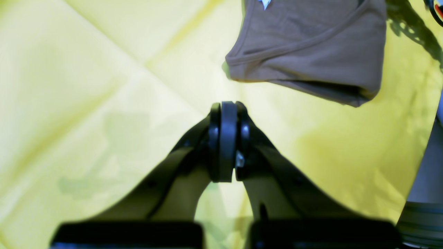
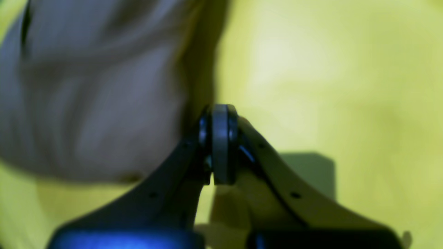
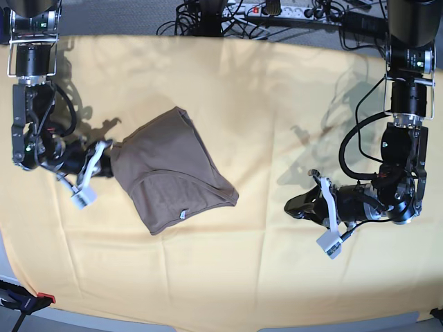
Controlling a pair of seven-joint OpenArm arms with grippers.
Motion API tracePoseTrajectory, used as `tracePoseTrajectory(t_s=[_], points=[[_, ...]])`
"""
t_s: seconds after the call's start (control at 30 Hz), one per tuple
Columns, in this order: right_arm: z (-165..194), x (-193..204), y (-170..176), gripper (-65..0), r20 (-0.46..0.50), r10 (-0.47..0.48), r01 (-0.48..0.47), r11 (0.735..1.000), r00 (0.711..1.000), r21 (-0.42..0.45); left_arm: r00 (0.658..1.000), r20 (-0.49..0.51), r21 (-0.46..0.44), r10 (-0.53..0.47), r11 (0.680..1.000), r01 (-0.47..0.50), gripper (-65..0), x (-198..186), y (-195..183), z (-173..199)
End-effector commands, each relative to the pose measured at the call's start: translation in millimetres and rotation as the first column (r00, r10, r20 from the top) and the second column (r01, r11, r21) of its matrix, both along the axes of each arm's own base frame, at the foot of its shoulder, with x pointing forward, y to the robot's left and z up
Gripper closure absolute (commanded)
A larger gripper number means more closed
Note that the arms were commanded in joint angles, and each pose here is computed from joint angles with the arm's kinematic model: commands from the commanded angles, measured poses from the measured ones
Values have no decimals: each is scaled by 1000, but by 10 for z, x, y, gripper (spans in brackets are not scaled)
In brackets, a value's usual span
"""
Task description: Fold the T-shirt properly
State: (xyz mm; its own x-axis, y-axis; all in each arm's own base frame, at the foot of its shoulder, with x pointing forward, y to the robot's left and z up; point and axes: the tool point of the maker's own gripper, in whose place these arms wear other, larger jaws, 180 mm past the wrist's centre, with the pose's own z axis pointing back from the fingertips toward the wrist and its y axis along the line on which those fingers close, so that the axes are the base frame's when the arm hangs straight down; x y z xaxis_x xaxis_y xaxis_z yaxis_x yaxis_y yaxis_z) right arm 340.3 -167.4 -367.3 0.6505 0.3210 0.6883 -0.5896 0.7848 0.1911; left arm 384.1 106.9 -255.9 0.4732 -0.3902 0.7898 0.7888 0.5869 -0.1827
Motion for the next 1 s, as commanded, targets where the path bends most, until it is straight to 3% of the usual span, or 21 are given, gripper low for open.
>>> tracePoseTrajectory(t_s=[0.0, 0.2, 0.33, 0.47, 0.57, 0.7, 0.77, 0.87, 0.97], points=[[149, 97, -31, 0, 44, 0, 0, 1000, 999, 9, 998, 57, -30, -3, 1000, 5, 0, 77, -7, 221], [190, -245, 137, 0, -28, 66, -63, 993, 997, 96, 998, 56, -21, -11, 1000, 12, 0, 65, -3, 207], [261, -607, 381, 0, -20, 141, -137, 980, 990, 142, 998, 54, -20, -11, 1000, 12, 0, 64, -1, 205], [362, -913, 590, 0, 13, 208, -208, 967, 978, 145, 999, 52, -40, -17, 999, 19, 0, 51, -28, 229], [394, -1005, 609, 0, 36, 235, -237, 968, 971, 83, 999, 51, -39, -17, 999, 19, 0, 51, -25, 227], [404, -850, 340, 0, 77, 180, -178, 983, 981, -35, 999, 44, -28, -18, 999, 19, 0, 42, -8, 209], [503, -731, 168, 0, 123, 121, -116, 992, 985, -49, 999, 33, -18, -23, 1000, 23, 0, 25, 0, 188], [765, -613, -4, 0, 193, 34, -41, 999, 981, 29, 998, 19, -43, -64, 997, 65, 0, -46, -50, 213], [1065, -595, -86, 0, 231, -36, -6, 984, 972, 175, 993, 3, -81, -119, 990, 118, 0, -151, -84, 266]])
